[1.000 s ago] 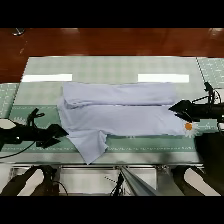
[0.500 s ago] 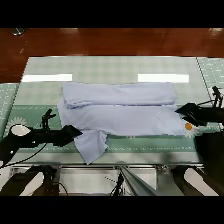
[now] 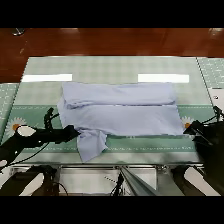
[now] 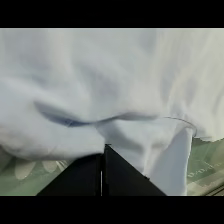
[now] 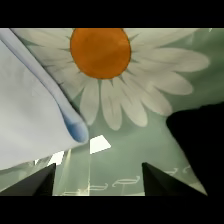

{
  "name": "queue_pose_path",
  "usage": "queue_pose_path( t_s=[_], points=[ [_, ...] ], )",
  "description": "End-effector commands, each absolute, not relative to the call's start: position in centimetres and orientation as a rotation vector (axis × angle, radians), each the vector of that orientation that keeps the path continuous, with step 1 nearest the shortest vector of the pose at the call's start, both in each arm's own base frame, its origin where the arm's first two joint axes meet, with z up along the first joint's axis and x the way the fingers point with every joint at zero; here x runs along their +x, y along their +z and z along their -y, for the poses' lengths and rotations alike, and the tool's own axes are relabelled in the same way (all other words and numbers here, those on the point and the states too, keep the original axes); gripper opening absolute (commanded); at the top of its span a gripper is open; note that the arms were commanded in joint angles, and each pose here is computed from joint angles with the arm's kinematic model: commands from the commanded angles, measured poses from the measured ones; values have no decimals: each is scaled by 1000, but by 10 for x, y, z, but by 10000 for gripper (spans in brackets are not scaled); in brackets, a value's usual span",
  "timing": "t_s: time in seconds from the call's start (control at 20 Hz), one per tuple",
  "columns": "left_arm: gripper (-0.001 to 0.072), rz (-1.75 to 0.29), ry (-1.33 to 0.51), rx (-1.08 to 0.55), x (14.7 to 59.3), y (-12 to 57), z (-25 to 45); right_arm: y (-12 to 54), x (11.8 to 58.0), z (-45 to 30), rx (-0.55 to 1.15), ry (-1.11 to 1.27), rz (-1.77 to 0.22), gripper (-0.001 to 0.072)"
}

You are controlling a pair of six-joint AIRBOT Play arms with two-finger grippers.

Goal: Fold the shirts.

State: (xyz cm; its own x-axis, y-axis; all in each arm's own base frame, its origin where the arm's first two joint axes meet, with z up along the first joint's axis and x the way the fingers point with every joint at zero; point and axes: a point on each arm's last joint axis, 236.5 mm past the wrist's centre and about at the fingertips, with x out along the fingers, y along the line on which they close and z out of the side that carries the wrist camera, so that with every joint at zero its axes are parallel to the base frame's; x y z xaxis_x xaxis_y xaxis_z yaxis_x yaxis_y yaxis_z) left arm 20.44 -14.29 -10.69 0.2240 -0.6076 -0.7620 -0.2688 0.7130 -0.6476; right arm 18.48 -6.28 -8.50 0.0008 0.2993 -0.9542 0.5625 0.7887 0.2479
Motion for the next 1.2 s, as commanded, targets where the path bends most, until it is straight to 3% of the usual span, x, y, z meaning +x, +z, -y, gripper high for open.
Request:
queue_pose_path(
  t_s=[0.0, 0.6, 0.65, 0.7, 0.75, 0.8, 1.15],
  points=[
    [17, -1363, -290, -820, 205, -103, 148, -90, 186, 48, 685, -180, -1639, 619],
    [17, -1368, -295, -821, 203, -103, 149, -101, 251, 18, 867, -23, -1447, 610],
    [17, -1368, -295, -822, 203, -103, 149, -99, 254, 17, 876, -11, -1433, 582],
    [17, -1368, -295, -821, 203, -103, 149, -98, 256, 15, 879, 3, -1423, 454],
    [17, -1368, -295, -821, 203, -103, 149, -96, 257, 11, 864, 41, -1419, 149],
    [17, -1364, -298, -821, 205, -101, 148, -93, 256, 7, 847, 87, -1418, 30],
    [17, -1159, -357, -842, 284, -16, 108, -39, 306, 18, 751, 160, -1306, 29]
  ],
)
